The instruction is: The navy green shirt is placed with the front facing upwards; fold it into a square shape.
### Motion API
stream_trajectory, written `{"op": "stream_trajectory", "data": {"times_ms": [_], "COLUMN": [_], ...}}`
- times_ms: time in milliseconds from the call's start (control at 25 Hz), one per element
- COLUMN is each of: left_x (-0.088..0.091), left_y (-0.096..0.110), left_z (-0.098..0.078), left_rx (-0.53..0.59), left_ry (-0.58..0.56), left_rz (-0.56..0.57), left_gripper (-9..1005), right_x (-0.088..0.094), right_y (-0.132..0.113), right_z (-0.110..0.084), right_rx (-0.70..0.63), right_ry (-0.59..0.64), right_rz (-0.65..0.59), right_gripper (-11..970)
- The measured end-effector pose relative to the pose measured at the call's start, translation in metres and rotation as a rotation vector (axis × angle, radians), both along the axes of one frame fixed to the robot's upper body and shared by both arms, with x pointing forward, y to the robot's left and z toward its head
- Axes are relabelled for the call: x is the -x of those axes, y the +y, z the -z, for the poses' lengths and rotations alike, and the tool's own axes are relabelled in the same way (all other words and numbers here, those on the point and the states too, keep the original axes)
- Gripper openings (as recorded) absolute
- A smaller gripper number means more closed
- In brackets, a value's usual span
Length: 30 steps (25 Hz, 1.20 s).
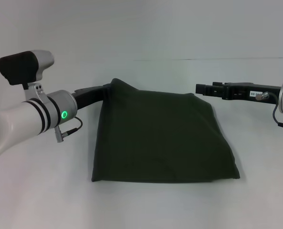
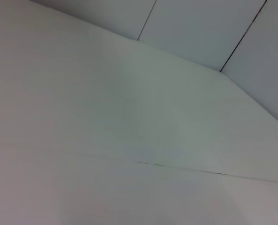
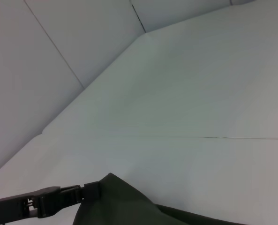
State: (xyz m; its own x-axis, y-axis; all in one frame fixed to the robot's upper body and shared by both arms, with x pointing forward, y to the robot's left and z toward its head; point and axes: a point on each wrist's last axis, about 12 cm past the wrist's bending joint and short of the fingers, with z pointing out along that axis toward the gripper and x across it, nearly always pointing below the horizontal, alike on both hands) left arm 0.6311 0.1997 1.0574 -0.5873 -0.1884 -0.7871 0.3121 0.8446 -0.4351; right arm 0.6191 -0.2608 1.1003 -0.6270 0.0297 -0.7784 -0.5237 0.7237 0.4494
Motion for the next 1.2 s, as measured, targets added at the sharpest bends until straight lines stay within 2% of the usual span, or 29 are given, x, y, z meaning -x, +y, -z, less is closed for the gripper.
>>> {"op": "stream_trajectory", "data": {"times_ms": [280, 600, 880, 1080, 1120, 1160, 1200], "left_x": [0.001, 0.006, 0.039, 0.068, 0.068, 0.078, 0.08], "left_y": [0.006, 0.033, 0.067, 0.083, 0.083, 0.089, 0.089], "left_z": [-0.002, -0.013, -0.041, -0.048, -0.048, -0.049, -0.049], "left_rx": [0.032, 0.069, 0.185, 0.24, 0.24, 0.27, 0.275], "left_ry": [-0.008, -0.079, -0.23, -0.298, -0.298, -0.315, -0.318], "left_rz": [-0.018, -0.047, 0.095, 0.189, 0.189, 0.208, 0.213], "left_gripper": [28, 272, 420, 572, 609, 646, 684], "right_x": [0.001, 0.002, 0.014, 0.031, 0.036, 0.04, 0.043], "right_y": [0.001, -0.003, -0.015, -0.02, -0.019, -0.017, -0.016], "right_z": [0.0, 0.0, -0.015, -0.017, -0.016, -0.014, -0.013], "right_rx": [-0.002, -0.01, -0.085, -0.099, -0.101, -0.103, -0.105], "right_ry": [0.002, 0.003, -0.057, -0.134, -0.152, -0.167, -0.18], "right_rz": [-0.007, -0.003, -0.106, -0.224, -0.256, -0.278, -0.291], "right_gripper": [785, 788, 790, 792, 818, 843, 869]}}
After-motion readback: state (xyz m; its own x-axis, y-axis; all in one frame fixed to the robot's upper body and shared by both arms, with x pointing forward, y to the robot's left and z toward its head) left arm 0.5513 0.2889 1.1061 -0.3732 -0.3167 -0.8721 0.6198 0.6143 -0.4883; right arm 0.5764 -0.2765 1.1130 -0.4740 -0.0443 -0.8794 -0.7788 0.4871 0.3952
